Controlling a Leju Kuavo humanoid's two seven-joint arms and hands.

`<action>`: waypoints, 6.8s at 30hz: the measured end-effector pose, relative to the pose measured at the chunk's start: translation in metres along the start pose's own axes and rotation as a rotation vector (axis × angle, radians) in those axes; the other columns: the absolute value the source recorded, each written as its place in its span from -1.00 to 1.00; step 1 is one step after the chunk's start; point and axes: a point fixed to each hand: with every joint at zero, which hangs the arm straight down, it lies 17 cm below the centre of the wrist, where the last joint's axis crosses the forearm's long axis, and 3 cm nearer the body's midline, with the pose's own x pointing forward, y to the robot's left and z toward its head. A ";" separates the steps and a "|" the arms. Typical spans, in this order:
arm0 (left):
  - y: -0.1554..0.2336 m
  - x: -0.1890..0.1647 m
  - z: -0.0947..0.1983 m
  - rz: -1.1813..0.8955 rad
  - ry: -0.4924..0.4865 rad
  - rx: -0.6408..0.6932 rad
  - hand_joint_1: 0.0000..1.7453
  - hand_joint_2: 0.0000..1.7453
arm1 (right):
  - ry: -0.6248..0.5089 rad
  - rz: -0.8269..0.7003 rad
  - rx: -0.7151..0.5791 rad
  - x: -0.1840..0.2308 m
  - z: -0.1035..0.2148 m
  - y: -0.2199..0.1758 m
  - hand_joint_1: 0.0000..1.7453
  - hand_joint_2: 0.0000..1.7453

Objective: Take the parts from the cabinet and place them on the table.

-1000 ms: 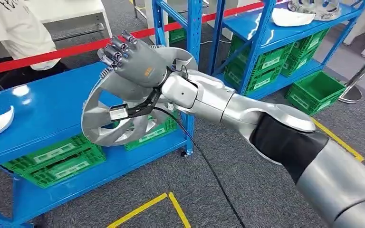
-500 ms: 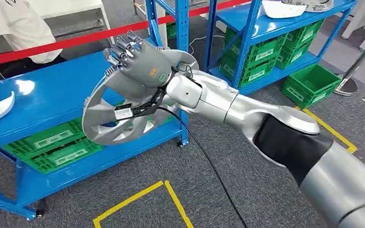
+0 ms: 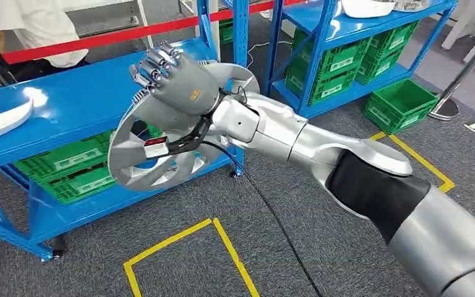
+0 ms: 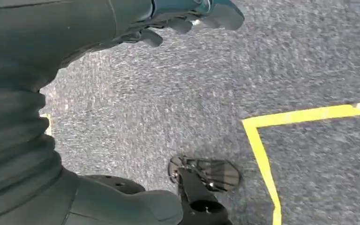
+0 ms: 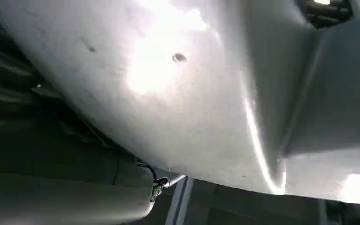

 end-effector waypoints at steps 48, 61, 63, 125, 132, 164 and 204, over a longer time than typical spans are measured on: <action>0.007 -0.005 -0.001 0.027 0.004 0.023 -1.00 1.00 | -0.049 -0.106 0.007 0.027 -0.011 -0.003 1.00 1.00; 0.016 0.006 -0.005 0.091 -0.013 0.054 -1.00 1.00 | -0.003 -0.152 0.038 0.024 0.001 0.006 1.00 1.00; 0.016 0.000 -0.005 0.101 0.008 0.059 -1.00 1.00 | -0.001 -0.151 0.047 0.023 0.002 0.008 1.00 1.00; 0.014 -0.013 0.000 0.152 0.057 0.078 -1.00 1.00 | 0.156 -0.078 0.371 -0.138 0.031 0.082 1.00 1.00; 0.005 -0.012 0.003 0.136 0.063 0.058 -1.00 1.00 | 0.163 -0.075 0.358 -0.147 0.021 0.079 1.00 1.00; -0.002 -0.019 0.003 0.143 0.092 0.000 -1.00 1.00 | 0.205 -0.054 0.353 -0.190 0.026 0.067 1.00 1.00; -0.015 -0.026 0.010 0.147 0.127 -0.026 -1.00 1.00 | 0.324 -0.052 0.400 -0.223 0.070 0.082 1.00 1.00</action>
